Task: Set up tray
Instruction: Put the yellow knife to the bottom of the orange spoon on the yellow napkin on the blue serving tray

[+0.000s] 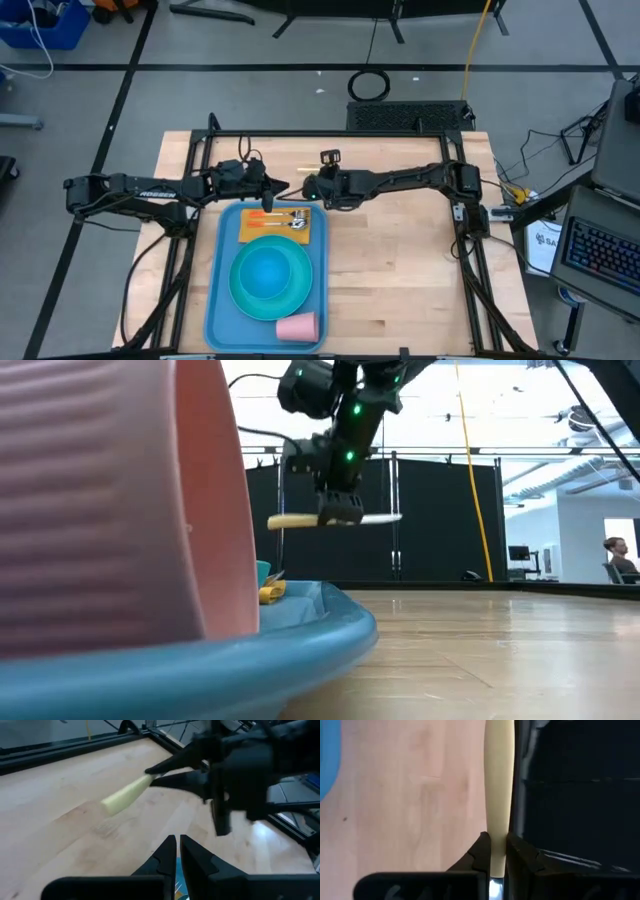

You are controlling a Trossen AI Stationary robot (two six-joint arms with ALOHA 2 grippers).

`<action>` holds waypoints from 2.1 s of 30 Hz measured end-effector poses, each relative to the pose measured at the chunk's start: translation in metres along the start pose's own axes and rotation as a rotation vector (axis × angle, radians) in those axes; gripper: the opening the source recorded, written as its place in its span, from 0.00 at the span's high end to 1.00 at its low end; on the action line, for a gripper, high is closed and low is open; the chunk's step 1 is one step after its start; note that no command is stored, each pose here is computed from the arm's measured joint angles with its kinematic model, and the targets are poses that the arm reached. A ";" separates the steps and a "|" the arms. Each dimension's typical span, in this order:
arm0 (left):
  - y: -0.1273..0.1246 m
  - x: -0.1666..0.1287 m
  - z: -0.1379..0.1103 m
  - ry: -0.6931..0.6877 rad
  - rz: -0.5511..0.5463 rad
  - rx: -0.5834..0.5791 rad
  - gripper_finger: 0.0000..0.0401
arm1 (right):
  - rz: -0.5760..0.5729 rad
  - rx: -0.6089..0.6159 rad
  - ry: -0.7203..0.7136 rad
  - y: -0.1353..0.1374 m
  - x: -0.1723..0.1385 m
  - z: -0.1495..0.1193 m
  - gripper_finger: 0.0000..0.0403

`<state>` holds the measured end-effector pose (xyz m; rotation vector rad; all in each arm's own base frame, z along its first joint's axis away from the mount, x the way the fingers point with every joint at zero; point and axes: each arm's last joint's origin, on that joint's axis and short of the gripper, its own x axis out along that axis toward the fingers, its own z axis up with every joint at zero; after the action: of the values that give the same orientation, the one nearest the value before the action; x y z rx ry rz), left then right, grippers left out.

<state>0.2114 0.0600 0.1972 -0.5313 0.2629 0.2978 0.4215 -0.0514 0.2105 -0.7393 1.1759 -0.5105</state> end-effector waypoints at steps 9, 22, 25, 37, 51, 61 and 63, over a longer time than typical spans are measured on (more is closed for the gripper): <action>-0.021 0.000 -0.001 -0.036 -0.129 0.017 0.93 | -0.063 0.065 -0.099 0.022 -0.057 -0.008 0.93; -0.039 -0.002 -0.008 -0.044 -0.169 0.030 0.79 | -0.087 0.150 -0.252 0.062 -0.099 -0.044 0.93; -0.043 -0.002 -0.012 -0.043 -0.152 0.040 0.65 | -0.098 0.132 -0.257 0.072 -0.101 -0.047 0.93; -0.060 -0.001 -0.027 0.000 -0.187 0.007 0.37 | -0.032 0.180 -0.431 0.084 -0.122 -0.034 0.93; -0.067 0.000 -0.029 -0.040 -0.190 0.024 0.36 | 0.044 0.192 -0.438 0.078 -0.112 -0.033 0.93; -0.069 0.000 -0.032 -0.030 -0.195 0.019 0.36 | 0.066 0.199 -0.490 0.077 -0.115 -0.029 0.93; -0.068 0.000 -0.032 -0.032 -0.192 0.019 0.36 | 0.081 0.195 -0.500 0.077 -0.115 -0.028 0.93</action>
<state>0.2297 -0.0130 0.2022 -0.5283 0.1814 0.1168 0.3566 0.0736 0.2206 -0.6019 0.6752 -0.3390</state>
